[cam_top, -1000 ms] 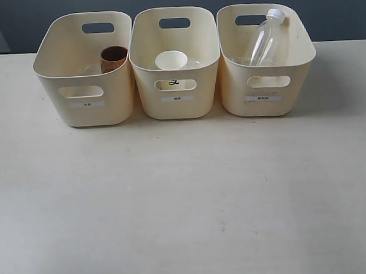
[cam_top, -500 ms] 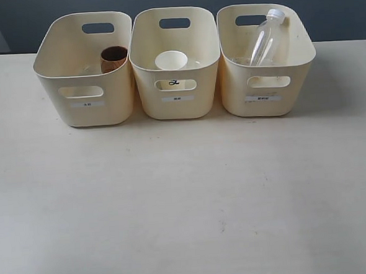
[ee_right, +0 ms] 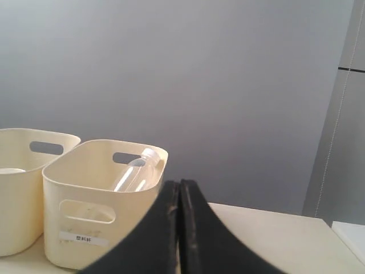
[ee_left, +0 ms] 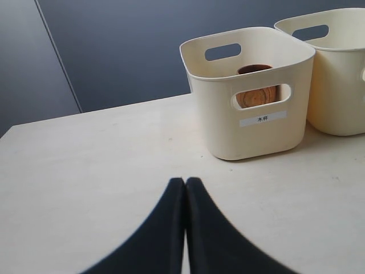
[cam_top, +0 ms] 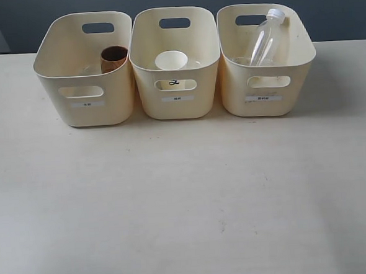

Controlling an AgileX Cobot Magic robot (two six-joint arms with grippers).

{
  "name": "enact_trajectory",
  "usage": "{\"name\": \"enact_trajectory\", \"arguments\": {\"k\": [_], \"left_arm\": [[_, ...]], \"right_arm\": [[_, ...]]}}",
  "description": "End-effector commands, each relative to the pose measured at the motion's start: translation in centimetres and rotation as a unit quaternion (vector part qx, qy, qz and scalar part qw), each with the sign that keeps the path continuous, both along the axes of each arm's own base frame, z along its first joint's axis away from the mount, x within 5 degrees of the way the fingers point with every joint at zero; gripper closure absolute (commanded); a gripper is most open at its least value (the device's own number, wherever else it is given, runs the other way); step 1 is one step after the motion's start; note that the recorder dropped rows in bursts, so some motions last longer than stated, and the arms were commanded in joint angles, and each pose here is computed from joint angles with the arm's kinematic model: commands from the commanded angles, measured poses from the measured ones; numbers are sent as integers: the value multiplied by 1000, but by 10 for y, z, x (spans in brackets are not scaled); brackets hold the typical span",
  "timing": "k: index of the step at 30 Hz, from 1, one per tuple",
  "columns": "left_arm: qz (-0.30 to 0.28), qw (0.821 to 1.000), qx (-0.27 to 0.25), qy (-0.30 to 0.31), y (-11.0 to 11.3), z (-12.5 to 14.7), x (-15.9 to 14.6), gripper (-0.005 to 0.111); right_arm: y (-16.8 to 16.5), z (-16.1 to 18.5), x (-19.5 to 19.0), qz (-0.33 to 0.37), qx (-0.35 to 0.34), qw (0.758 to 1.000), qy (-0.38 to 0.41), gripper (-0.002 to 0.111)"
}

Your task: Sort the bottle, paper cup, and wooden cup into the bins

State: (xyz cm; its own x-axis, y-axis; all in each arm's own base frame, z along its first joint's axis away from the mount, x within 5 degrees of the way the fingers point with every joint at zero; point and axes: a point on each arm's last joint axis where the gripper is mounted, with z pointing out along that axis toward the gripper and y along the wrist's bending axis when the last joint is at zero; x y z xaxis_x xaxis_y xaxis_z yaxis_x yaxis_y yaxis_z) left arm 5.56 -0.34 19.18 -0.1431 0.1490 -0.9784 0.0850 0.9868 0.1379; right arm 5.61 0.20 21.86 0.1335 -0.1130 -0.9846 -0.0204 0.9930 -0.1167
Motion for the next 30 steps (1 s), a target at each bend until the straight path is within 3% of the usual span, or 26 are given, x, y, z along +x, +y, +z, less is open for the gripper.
{"name": "enact_trajectory", "arguments": {"k": [1, 13, 30], "left_arm": [[-2, 1000, -2, -1, 0, 0, 0, 107], [-2, 1000, -2, -1, 0, 0, 0, 107], [-2, 1000, -2, -1, 0, 0, 0, 107]], "right_arm": [[0, -4, 0, -5, -26, 1000, 14, 109], [0, -15, 0, -3, -28, 997, 72, 109], [0, -14, 0, -3, -22, 997, 71, 109]]}}
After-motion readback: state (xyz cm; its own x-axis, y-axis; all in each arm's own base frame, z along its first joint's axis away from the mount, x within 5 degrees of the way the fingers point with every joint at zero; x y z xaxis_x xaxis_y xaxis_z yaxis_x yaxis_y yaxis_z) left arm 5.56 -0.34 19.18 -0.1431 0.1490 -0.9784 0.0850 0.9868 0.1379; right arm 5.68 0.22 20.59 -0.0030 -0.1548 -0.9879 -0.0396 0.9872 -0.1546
